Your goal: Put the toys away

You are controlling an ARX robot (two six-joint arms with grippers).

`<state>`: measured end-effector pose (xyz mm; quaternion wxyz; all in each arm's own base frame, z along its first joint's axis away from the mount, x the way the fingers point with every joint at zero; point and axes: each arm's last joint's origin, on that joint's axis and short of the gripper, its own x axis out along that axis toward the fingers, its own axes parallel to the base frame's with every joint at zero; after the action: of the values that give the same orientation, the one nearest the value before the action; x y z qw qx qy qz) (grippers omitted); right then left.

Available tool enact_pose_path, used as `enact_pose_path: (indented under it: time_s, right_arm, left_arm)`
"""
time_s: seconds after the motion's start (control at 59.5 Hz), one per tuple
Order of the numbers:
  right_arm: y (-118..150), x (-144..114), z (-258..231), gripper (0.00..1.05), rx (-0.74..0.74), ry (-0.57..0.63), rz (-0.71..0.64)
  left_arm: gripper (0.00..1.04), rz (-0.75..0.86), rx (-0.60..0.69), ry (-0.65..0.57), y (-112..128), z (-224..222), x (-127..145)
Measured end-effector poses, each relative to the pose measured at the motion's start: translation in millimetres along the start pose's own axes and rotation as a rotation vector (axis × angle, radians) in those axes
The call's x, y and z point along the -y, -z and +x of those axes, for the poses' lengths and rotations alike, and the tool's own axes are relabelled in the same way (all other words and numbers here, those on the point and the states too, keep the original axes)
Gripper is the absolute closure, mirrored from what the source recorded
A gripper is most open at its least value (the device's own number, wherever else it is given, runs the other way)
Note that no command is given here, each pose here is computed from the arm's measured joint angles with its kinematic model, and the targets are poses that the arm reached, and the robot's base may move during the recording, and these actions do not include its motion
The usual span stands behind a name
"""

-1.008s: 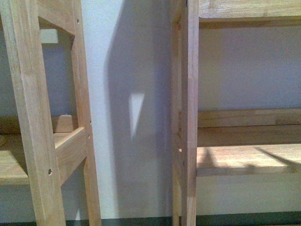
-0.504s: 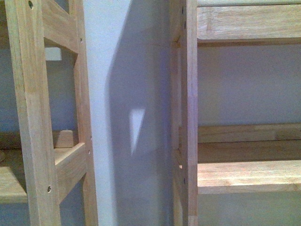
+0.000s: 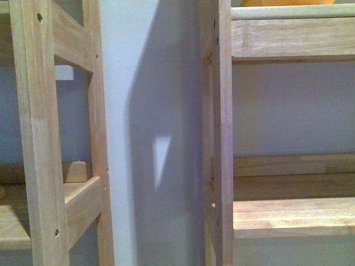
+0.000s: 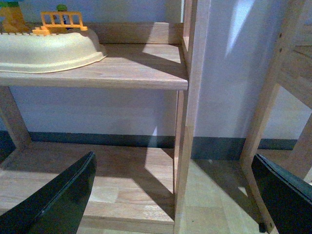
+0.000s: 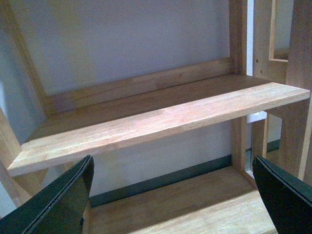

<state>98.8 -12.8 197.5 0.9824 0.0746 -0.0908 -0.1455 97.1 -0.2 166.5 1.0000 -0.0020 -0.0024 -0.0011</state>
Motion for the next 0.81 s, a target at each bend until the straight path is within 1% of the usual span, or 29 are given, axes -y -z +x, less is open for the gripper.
enact_pose_path:
  time_s: [0.118, 0.151, 0.185, 0.218, 0.235, 0.269, 0.319, 0.353, 0.37, 0.47, 0.521, 0.538, 0.638, 0.806]
  right_arm:
    - [-0.1, -0.1, -0.1, 0.07, 0.001, -0.001, 0.001]
    - [0.1, -0.2, 0.0, 0.07, -0.009, -0.017, -0.006]
    - [-0.1, -0.2, 0.0, 0.13, -0.078, -0.101, -0.047]
    - [1.4, 0.1, -0.5, 0.18, -0.129, -0.156, -0.080]
    - [2.1, 0.0, -0.7, 0.20, -0.143, -0.163, -0.085]
    - [6.3, -2.9, -2.4, 0.27, -0.181, -0.197, -0.108]
    - [8.9, -6.6, -3.7, 0.33, -0.196, -0.241, -0.118]
    - [9.7, -9.3, -4.9, 0.40, -0.197, -0.283, -0.124]
    - [9.7, -9.7, -5.1, 0.42, -0.196, -0.287, -0.125]
    - [13.4, -9.3, -6.5, 0.68, -0.188, -0.288, -0.139]
    - [16.2, -8.9, -6.8, 0.78, -0.192, -0.288, -0.142]
    - [17.1, -8.8, -7.0, 0.84, -0.192, -0.289, -0.143]
    - [19.0, -8.4, -7.5, 1.02, -0.187, -0.289, -0.145]
    - [24.7, -7.3, -8.5, 1.01, -0.186, -0.289, -0.147]
  left_arm:
    - [0.06, 0.000, 0.000, 0.000, 0.0, 0.0, 0.0]
    - [0.06, 0.000, 0.000, 0.000, 0.0, 0.0, 0.0]
    - [0.06, 0.000, 0.000, 0.000, 0.0, 0.0, 0.0]
    - [0.06, 0.000, 0.000, 0.000, 0.0, 0.0, 0.0]
    - [0.06, 0.000, 0.000, 0.000, 0.0, 0.0, 0.0]
    - [0.06, 0.000, 0.000, 0.000, 0.0, 0.0, 0.0]
    - [0.06, 0.000, 0.000, -0.001, 0.0, 0.0, 0.0]
    - [0.06, 0.000, 0.000, 0.000, 0.0, 0.0, 0.0]
    - [0.06, 0.000, 0.000, 0.001, 0.0, 0.0, 0.0]
    - [0.06, 0.000, 0.000, 0.000, 0.0, 0.0, 0.0]
    - [0.06, 0.000, 0.000, 0.000, 0.0, 0.0, 0.0]
    - [0.06, 0.000, 0.000, 0.000, 0.0, 0.0, 0.0]
    - [0.06, 0.000, 0.000, 0.000, 0.0, 0.0, 0.0]
    - [0.06, 0.000, 0.000, 0.000, 0.0, 0.0, 0.0]
